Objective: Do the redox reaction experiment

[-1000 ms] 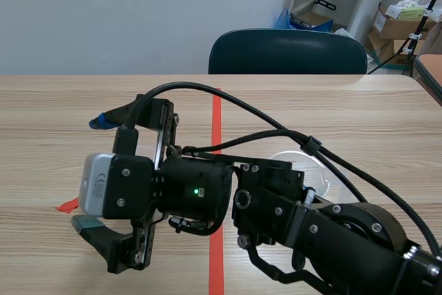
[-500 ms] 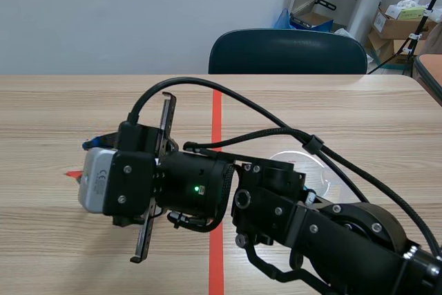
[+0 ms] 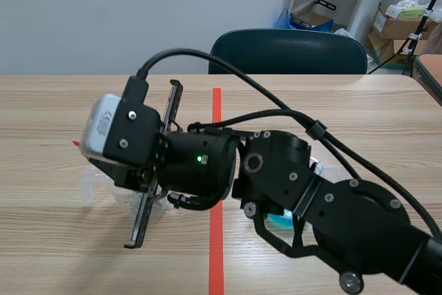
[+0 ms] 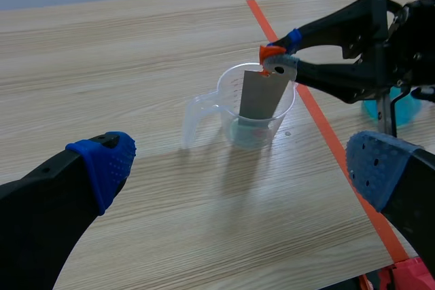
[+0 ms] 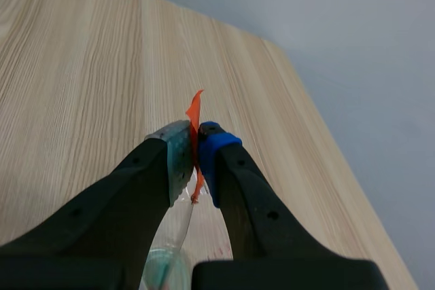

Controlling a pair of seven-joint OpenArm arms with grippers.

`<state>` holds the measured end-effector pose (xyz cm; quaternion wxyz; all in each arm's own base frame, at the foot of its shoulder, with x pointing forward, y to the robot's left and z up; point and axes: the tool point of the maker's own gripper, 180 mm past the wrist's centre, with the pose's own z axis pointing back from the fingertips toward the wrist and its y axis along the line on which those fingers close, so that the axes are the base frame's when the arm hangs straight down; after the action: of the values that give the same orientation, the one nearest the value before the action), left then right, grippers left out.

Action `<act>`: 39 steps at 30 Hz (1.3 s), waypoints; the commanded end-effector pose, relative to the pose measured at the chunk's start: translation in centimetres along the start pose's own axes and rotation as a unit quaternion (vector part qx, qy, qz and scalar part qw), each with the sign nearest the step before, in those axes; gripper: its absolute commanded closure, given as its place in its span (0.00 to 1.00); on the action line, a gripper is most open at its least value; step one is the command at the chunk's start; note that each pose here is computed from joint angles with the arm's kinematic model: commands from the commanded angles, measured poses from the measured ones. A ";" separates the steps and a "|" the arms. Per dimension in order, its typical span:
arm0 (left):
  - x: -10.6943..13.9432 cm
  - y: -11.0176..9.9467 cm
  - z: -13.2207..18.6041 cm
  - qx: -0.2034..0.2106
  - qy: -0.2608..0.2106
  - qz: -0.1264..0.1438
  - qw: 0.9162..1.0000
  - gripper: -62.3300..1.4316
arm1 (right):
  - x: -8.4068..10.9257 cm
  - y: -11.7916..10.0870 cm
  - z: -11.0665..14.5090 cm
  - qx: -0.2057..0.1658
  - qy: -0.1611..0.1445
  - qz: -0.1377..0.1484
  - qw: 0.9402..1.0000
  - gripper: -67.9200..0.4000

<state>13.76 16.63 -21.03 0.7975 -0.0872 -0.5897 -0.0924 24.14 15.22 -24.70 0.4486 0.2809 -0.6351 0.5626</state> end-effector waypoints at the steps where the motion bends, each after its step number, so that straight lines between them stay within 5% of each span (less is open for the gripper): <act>1: 1.0 -0.3 -0.2 -0.003 -0.018 0.001 1.000 0.00 | 2.3 -2.2 -0.1 -0.020 -0.021 0.008 1.000 0.98; 19: 1.0 -0.3 -0.2 -0.003 -0.018 0.001 1.000 0.00 | 10.7 -8.4 0.9 -0.058 -0.017 -0.039 0.997 0.98; 39: 1.0 -0.3 -0.2 -0.002 -0.018 0.001 1.000 0.00 | 12.5 -10.7 1.3 -0.065 -0.012 -0.038 0.997 0.98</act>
<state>13.75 16.63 -21.07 0.7983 -0.0871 -0.5887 -0.0925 27.56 13.71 -10.03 0.4938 0.2815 -0.6505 0.5038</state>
